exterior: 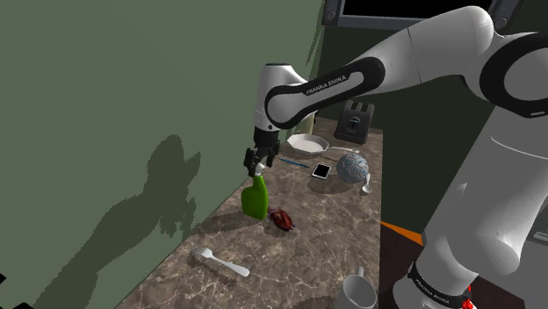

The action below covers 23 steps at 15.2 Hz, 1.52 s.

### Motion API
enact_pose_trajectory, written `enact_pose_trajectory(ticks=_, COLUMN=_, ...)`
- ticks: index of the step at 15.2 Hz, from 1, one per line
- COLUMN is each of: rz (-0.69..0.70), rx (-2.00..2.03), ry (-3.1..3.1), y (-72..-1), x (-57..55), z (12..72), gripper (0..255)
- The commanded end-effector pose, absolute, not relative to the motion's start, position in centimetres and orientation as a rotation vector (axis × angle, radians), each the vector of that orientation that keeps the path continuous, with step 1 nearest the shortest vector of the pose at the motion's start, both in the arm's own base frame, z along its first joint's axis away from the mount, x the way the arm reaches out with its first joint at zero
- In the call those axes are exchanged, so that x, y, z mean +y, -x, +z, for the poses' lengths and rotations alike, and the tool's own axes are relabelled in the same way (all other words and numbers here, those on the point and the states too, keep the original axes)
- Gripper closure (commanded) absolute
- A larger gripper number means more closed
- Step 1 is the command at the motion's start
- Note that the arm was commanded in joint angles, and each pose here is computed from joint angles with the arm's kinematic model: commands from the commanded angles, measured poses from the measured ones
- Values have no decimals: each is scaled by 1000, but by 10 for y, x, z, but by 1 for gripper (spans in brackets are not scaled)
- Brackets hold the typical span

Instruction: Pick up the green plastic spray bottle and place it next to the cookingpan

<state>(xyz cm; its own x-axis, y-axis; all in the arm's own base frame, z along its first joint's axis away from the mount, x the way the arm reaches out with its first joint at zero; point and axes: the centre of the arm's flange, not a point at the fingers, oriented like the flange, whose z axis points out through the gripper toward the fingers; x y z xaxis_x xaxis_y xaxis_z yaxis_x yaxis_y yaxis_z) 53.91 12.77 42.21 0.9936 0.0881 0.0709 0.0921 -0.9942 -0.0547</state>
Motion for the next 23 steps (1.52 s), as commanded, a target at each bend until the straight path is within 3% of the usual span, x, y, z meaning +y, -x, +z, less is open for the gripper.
enact_pose_trajectory(ticks=1, rz=-106, rx=-139, ry=3079, y=-539, x=128, z=420, gripper=0)
enact_pose_trajectory(ticks=6, rz=-106, rx=-139, ry=3079, y=-539, x=128, z=420, gripper=0)
enact_pose_trajectory(ticks=7, rz=-106, rx=-139, ry=3079, y=-539, x=128, z=420, gripper=255)
enact_pose_trajectory(ticks=16, rz=-106, rx=-139, ry=3079, y=-539, x=128, z=420, gripper=255)
enact_pose_trajectory(ticks=23, rz=-106, rx=-139, ry=3079, y=-539, x=128, z=457, gripper=255)
